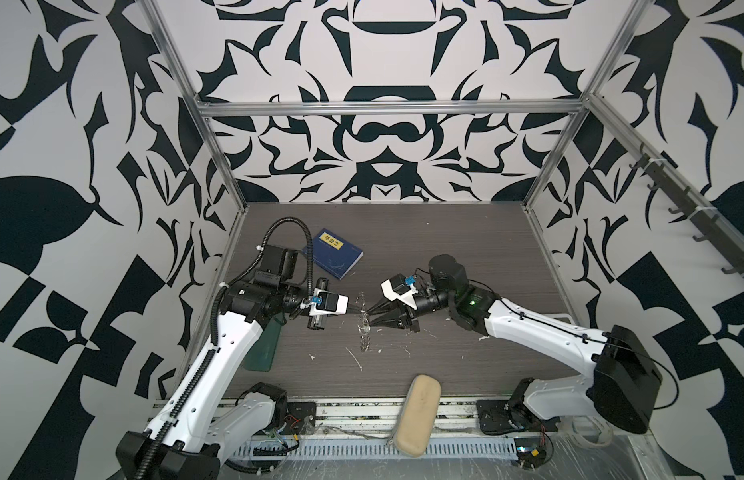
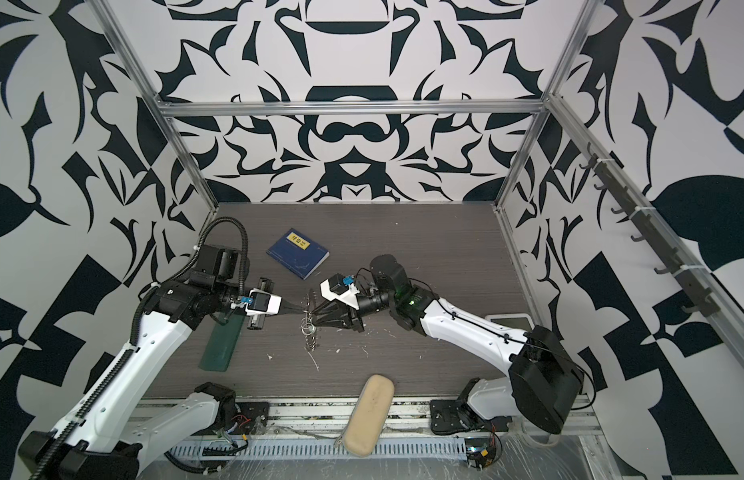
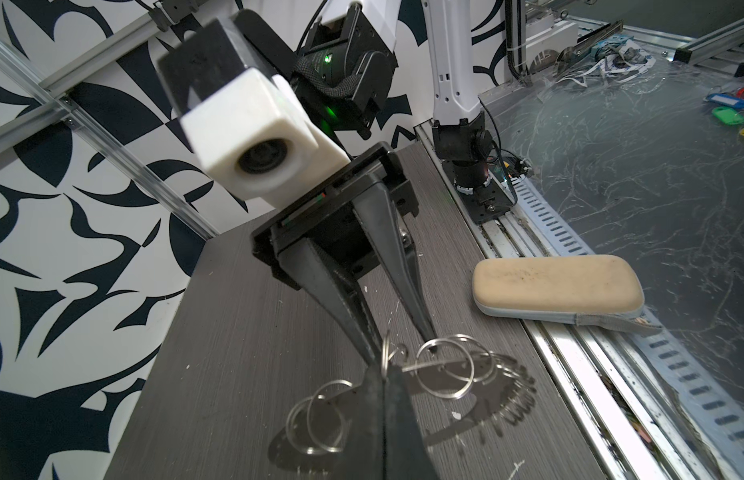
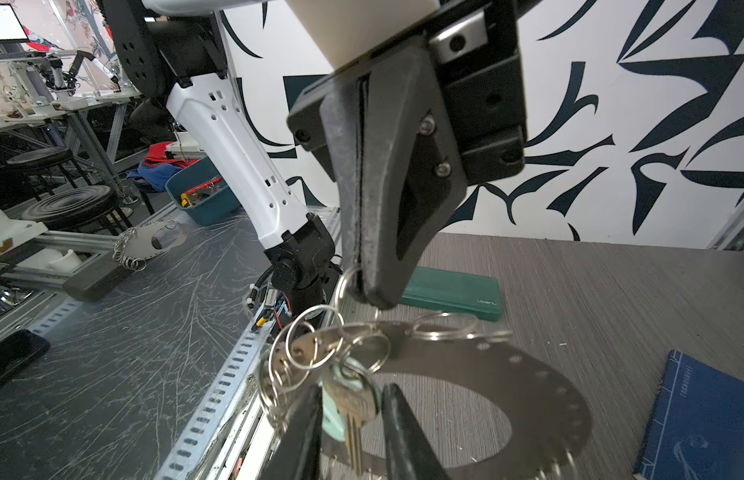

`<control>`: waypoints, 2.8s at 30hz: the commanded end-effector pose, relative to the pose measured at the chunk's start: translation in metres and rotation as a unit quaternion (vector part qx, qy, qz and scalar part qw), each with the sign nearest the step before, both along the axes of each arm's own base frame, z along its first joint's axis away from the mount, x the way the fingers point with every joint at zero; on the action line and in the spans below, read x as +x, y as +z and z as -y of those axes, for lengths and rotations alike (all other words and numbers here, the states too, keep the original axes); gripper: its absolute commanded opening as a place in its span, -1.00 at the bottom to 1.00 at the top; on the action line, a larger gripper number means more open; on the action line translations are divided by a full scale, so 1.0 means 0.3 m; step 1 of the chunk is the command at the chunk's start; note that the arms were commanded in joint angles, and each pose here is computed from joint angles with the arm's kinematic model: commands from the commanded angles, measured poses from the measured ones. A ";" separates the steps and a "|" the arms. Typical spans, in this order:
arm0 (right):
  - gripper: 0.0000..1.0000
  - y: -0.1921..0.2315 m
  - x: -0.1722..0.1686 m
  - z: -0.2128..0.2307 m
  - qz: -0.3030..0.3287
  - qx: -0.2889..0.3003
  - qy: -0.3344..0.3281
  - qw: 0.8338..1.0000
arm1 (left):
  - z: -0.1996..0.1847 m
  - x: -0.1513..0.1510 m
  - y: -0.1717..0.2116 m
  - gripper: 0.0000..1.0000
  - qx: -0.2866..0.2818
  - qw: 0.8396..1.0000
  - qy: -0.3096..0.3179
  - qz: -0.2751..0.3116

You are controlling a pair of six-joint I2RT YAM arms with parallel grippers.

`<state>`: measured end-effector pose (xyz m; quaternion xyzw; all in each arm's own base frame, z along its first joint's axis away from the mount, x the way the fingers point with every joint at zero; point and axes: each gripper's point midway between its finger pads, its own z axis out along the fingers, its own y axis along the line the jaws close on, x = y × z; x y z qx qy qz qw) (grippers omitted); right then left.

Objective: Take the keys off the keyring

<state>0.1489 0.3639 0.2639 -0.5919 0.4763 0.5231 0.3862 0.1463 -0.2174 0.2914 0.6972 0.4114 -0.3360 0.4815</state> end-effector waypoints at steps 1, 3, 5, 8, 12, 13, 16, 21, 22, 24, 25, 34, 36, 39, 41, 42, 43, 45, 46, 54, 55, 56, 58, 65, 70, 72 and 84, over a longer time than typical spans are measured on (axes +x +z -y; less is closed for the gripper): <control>-0.45 0.072 -0.003 -0.002 0.023 0.022 0.011 0.999 | -0.004 -0.033 0.008 -1.00 -0.004 1.000 -0.011 -0.010; -0.46 0.071 -0.003 -0.005 0.021 0.021 0.012 0.999 | -0.004 -0.033 0.009 -1.00 -0.005 1.000 -0.011 -0.009; -0.46 0.069 -0.004 -0.011 0.018 0.021 0.014 1.000 | -0.005 -0.034 0.010 -1.00 -0.005 1.000 -0.011 -0.009; -0.46 0.068 -0.006 -0.018 0.015 0.023 0.017 0.999 | -0.005 -0.035 0.011 -1.00 -0.005 1.000 -0.011 -0.008; -0.47 0.059 -0.007 -0.031 0.009 0.023 0.020 0.999 | -0.005 -0.036 0.013 -1.00 -0.006 1.000 -0.011 -0.007; -0.46 0.059 -0.008 -0.033 0.008 0.024 0.022 0.999 | -0.005 -0.036 0.014 -1.00 -0.006 1.000 -0.010 -0.006; -0.50 0.057 -0.006 -0.039 0.006 0.026 0.023 0.999 | -0.006 -0.035 0.015 -1.00 -0.005 1.000 -0.009 -0.003; -0.57 0.061 -0.008 -0.044 0.008 0.028 0.022 0.999 | -0.006 -0.034 0.016 -1.00 -0.005 1.000 -0.008 -0.004; -0.63 0.060 -0.008 -0.044 0.008 0.029 0.021 0.999 | -0.006 -0.034 0.017 -1.00 -0.005 1.000 -0.008 -0.004; -0.87 0.066 -0.009 -0.045 0.010 0.030 0.020 0.999 | -0.006 -0.035 0.019 -1.00 -0.006 1.000 -0.008 -0.003; -0.97 0.069 -0.006 -0.042 0.012 0.030 0.016 0.999 | -0.006 -0.034 0.019 -1.00 -0.005 1.000 -0.007 -0.003; -1.00 0.048 -0.009 0.025 0.047 -0.011 -0.037 0.998 | -0.009 -0.011 0.024 -1.00 -0.016 0.999 0.028 0.026; -1.00 0.047 0.001 0.046 0.066 -0.026 -0.060 0.996 | -0.009 0.015 0.028 -1.00 -0.019 0.998 0.055 0.021; -1.00 0.054 0.025 0.076 0.092 -0.041 -0.096 0.990 | -0.012 0.052 0.035 -1.00 -0.012 0.996 0.093 -0.011; -1.00 0.069 0.040 0.089 0.109 -0.043 -0.118 0.986 | -0.012 0.059 0.037 -1.00 -0.010 0.995 0.101 -0.024; -1.00 0.080 0.051 0.096 0.116 -0.043 -0.130 0.984 | -0.012 0.063 0.039 -1.00 -0.010 0.994 0.106 -0.031; -1.00 0.094 0.063 0.103 0.125 -0.042 -0.145 0.981 | -0.012 0.067 0.042 -1.00 -0.011 0.993 0.112 -0.038; -1.00 0.112 0.089 0.118 0.145 -0.047 -0.174 0.973 | -0.014 0.080 0.048 -1.00 -0.013 0.990 0.127 -0.052; -1.00 0.121 0.101 0.128 0.156 -0.051 -0.187 0.968 | -0.015 0.083 0.048 -1.00 -0.013 0.989 0.134 -0.058; -1.00 0.191 0.157 0.156 0.234 -0.091 -0.246 0.936 | -0.028 0.189 0.067 -1.00 -0.035 0.955 0.245 -0.164; -1.00 0.197 0.161 0.154 0.244 -0.098 -0.250 0.932 | -0.033 0.203 0.070 -1.00 -0.035 0.949 0.260 -0.175; -1.00 0.203 0.164 0.151 0.257 -0.103 -0.253 0.927 | -0.036 0.213 0.071 -1.00 -0.035 0.944 0.271 -0.186; -1.00 0.215 0.170 0.141 0.276 -0.107 -0.263 0.918 | -0.039 0.227 0.071 -1.00 -0.036 0.936 0.285 -0.203; -1.00 0.247 0.204 0.106 0.377 -0.139 -0.296 0.867 | -0.045 0.271 0.069 -1.00 -0.035 0.906 0.331 -0.260; -1.00 0.314 0.213 0.085 0.423 -0.131 -0.300 0.845 | -0.041 0.294 0.079 -1.00 -0.027 0.886 0.349 -0.305; -1.00 0.343 0.218 0.081 0.433 -0.126 -0.302 0.840 | -0.036 0.297 0.084 -1.00 -0.024 0.883 0.351 -0.311; -1.00 0.431 0.230 0.031 0.462 -0.111 -0.290 0.831 | -0.001 0.292 0.098 -1.00 -0.024 0.887 0.338 -0.314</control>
